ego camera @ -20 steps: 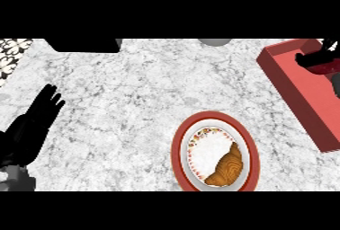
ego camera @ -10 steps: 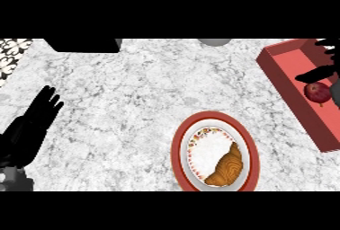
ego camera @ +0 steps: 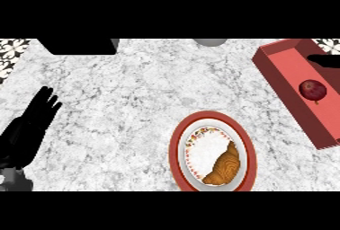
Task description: Pick the pear from the plate and place it in the cardboard box
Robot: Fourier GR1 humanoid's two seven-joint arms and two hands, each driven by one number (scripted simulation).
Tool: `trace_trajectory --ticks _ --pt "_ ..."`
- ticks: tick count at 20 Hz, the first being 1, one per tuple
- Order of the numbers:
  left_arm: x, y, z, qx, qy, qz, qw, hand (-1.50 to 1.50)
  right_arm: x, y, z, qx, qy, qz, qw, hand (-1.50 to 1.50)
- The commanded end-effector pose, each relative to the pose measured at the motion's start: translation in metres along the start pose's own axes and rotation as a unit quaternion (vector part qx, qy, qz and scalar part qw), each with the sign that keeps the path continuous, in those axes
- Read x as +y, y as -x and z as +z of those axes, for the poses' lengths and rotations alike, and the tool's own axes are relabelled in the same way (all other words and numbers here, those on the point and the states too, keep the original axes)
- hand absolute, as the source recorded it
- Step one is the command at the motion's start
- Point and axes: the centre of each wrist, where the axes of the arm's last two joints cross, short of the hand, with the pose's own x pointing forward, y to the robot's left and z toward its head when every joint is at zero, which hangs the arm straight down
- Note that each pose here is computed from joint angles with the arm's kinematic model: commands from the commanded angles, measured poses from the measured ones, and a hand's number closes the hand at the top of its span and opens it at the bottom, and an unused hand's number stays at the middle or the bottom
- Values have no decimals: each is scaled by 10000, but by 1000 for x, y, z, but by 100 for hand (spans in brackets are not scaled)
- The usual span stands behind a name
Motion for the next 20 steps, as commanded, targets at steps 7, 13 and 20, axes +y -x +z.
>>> trace_trajectory --ticks 7,13,20 --pt "15 0 -3 89 -109 67 9999 0 -90 49 -6 249 493 -933 9941 -150" --pt "-13 5 5 16 4 131 9999 0 -139 81 4 88 215 -959 9951 -150" --pt "2 -3 3 -44 29 -19 10000 0 -137 120 15 19 269 -903 9955 -150"
